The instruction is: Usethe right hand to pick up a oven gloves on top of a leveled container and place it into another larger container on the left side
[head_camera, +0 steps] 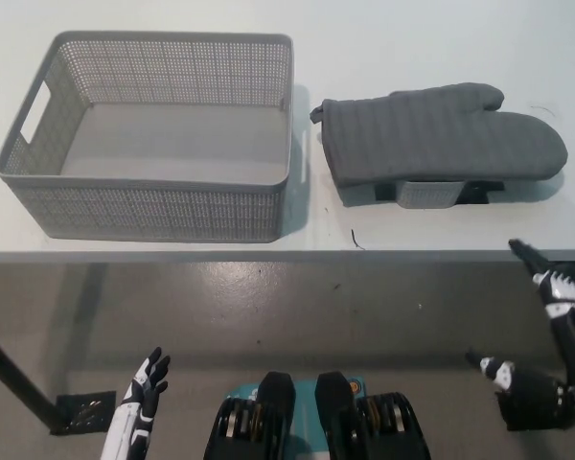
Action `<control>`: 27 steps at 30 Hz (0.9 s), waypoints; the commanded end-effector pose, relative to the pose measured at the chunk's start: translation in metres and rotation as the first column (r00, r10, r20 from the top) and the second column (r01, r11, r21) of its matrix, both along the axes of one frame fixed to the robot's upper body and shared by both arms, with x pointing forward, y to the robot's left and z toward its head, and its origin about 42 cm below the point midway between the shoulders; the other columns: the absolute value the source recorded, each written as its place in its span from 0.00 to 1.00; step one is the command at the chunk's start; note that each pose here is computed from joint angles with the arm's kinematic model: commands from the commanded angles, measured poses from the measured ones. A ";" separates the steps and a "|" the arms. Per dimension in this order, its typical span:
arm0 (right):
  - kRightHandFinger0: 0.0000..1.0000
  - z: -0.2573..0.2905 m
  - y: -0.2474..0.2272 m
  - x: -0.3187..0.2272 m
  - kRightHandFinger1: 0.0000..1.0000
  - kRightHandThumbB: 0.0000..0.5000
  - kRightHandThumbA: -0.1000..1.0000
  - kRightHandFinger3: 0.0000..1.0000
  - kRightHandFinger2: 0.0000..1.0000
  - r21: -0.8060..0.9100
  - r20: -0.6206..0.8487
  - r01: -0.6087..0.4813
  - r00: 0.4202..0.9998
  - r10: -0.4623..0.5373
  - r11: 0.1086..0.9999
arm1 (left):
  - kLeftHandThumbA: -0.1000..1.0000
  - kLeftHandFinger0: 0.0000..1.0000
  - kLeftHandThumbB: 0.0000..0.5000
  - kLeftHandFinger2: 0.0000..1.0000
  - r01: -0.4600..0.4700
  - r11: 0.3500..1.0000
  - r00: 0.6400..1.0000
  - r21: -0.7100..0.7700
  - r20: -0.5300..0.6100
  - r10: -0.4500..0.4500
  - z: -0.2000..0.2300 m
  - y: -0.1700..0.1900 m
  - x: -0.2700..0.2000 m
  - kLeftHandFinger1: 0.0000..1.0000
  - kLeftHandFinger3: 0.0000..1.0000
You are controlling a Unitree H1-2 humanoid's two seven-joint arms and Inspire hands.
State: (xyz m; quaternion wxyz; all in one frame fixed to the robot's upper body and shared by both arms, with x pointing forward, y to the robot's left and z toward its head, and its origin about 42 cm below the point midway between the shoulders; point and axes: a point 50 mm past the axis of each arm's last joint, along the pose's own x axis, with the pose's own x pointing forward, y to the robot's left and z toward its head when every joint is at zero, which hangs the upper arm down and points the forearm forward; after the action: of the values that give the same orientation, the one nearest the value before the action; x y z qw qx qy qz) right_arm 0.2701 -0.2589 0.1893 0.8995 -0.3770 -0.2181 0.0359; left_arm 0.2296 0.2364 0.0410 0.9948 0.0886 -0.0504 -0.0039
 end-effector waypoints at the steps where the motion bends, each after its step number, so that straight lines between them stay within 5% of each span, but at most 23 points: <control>1: 1.00 0.052 -0.012 0.032 1.00 0.40 1.00 1.00 1.00 -0.311 0.153 0.213 0.973 -0.172 0.926 | 1.00 1.00 0.43 1.00 0.031 0.999 0.993 0.011 0.114 -0.032 0.020 0.000 0.003 1.00 1.00; 27: 1.00 0.062 0.001 0.136 1.00 0.43 1.00 1.00 1.00 -0.434 0.143 0.332 0.943 -0.299 0.838 | 1.00 1.00 0.44 1.00 0.037 0.999 0.995 -0.005 0.092 -0.036 0.015 -0.002 -0.002 1.00 1.00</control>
State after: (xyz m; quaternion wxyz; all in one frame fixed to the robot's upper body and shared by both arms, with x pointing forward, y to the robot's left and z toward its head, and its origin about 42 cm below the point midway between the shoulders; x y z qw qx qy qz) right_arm 0.3910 -0.2581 0.2305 0.7919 -0.5910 -0.1484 -0.0397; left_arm 0.2299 0.2344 0.0469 0.9938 0.0883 -0.0672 -0.0098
